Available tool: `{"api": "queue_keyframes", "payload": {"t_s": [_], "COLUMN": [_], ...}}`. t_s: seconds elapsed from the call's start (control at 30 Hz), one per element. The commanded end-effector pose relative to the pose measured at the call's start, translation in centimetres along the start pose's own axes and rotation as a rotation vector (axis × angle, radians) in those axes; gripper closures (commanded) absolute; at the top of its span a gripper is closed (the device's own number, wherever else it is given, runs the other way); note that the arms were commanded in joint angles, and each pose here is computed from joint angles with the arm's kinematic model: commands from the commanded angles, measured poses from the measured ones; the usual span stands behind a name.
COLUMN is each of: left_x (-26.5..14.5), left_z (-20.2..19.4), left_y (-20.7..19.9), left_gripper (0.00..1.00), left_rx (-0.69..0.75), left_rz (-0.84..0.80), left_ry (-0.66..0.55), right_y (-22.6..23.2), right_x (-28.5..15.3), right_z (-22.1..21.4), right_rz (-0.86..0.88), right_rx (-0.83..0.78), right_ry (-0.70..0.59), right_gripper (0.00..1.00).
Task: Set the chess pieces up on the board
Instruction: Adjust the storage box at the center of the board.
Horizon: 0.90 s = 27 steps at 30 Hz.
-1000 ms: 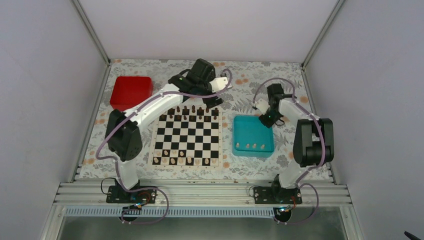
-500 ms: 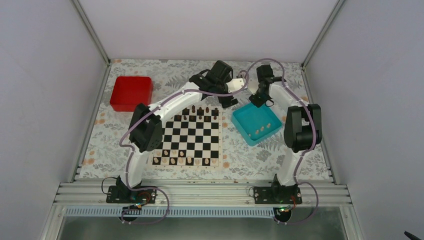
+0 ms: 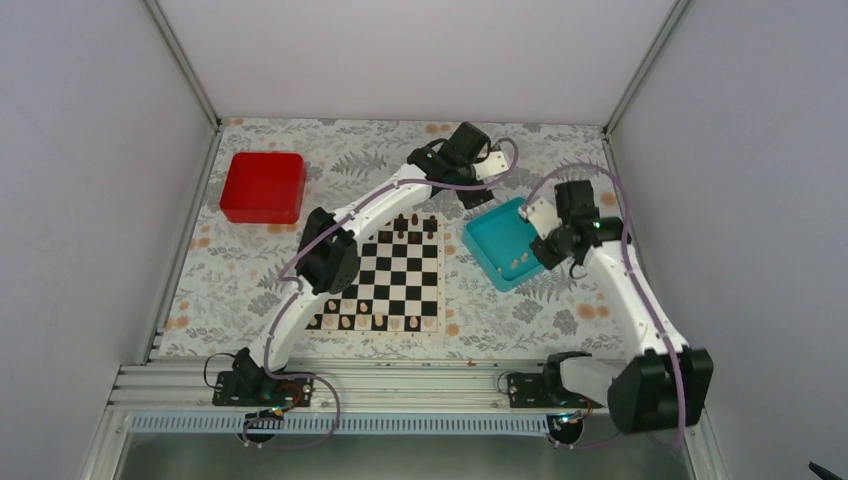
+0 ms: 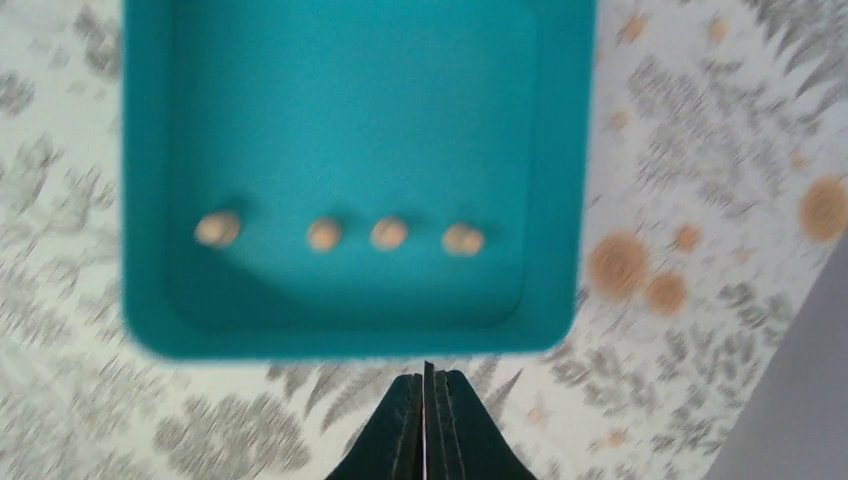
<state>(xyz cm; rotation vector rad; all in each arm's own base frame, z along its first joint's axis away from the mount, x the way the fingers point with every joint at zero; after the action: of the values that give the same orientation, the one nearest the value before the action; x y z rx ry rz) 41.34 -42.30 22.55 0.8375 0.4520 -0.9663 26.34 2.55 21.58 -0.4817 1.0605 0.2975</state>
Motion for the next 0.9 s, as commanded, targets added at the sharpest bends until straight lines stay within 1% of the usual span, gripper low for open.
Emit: {"api": "queue_keyframes", "payload": {"t_s": [0.0, 0.1, 0.23, 0.33, 0.47, 0.7, 0.87], "left_x": [2.8, 4.1, 5.3, 5.3, 5.2, 4.5, 4.2], "left_z": [-3.5, -4.4, -5.1, -5.1, -5.3, -5.1, -4.9], "left_y": [-0.3, -0.3, -0.7, -1.0, -1.7, -2.6, -3.7], "left_gripper": [0.00, 0.00, 0.00, 0.00, 0.00, 0.00, 0.00], "left_rx": [-0.023, -0.011, -0.007, -0.009, -0.015, -0.008, 0.005], "left_rz": [0.027, 0.054, 0.043, 0.020, -0.019, -0.061, -0.091], "left_ry": [0.168, 0.206, 0.232, 0.232, 0.232, 0.230, 0.228], "right_y": [2.2, 2.9, 2.6, 2.2, 1.4, -1.3, -2.9], "right_x": [-0.5, 0.1, 1.4, 2.7, 5.1, 7.1, 8.3], "right_z": [-4.1, -5.7, -6.3, -6.5, -7.6, -7.2, -6.3], "right_rz": [0.064, 0.071, 0.060, 0.043, 0.021, -0.018, -0.027], "right_rx": [0.031, 0.042, 0.063, 0.077, 0.104, 0.165, 0.173], "right_ry": [0.073, 0.109, 0.125, 0.148, 0.215, 0.208, 0.193], "right_gripper": [0.96, 0.96, 0.96, 0.96, 0.96, 0.96, 0.96]}}
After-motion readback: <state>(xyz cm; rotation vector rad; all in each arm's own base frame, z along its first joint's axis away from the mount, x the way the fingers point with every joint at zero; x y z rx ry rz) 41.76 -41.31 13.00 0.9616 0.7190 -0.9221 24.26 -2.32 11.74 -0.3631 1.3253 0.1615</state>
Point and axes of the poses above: each gripper's point midway between its finger pads, its own x axis out along the fingers, its own y axis along the line the jaws close on, z = x × y, the point moved 7 cm from there along -x, back along the fingers, and after that the axes turned 6 degrees about x, right-handed, at the moved point
